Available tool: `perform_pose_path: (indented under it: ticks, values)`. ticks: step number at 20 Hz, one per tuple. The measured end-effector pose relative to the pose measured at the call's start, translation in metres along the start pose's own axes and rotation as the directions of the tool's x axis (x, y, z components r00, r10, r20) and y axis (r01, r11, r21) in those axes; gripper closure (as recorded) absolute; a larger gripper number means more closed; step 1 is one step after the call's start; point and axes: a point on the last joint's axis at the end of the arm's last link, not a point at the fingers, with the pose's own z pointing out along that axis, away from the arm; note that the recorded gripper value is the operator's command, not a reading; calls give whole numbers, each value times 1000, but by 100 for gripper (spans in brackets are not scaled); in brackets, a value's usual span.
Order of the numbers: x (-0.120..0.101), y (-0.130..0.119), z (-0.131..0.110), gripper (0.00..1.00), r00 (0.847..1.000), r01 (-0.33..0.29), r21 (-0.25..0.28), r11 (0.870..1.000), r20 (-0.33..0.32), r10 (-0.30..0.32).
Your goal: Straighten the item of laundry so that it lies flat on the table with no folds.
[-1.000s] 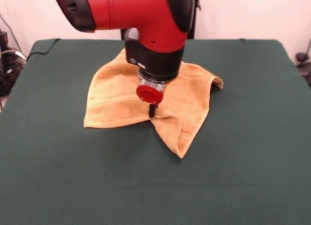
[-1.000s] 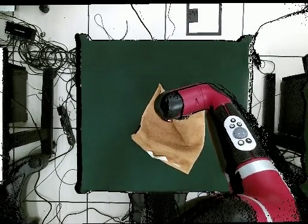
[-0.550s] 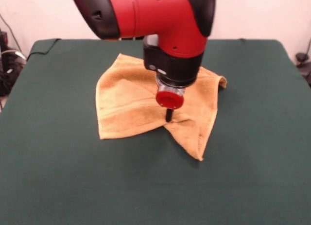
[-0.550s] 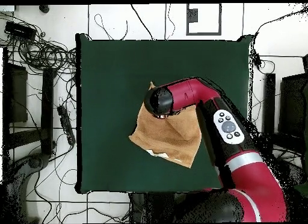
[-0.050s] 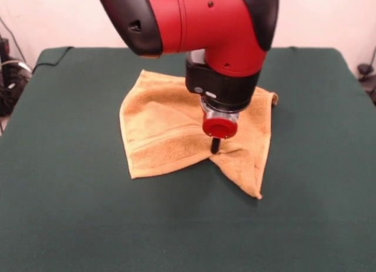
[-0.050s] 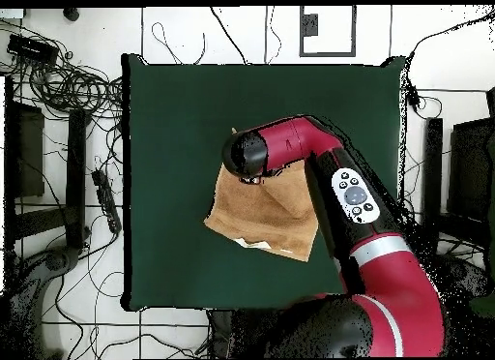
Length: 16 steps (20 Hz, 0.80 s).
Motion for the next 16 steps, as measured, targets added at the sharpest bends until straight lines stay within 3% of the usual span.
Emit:
perform_pose_path:
  ticks: [16]
  values:
    - [-5, -22, 14, 100, 999, -36, -57, 998, -27, 35]
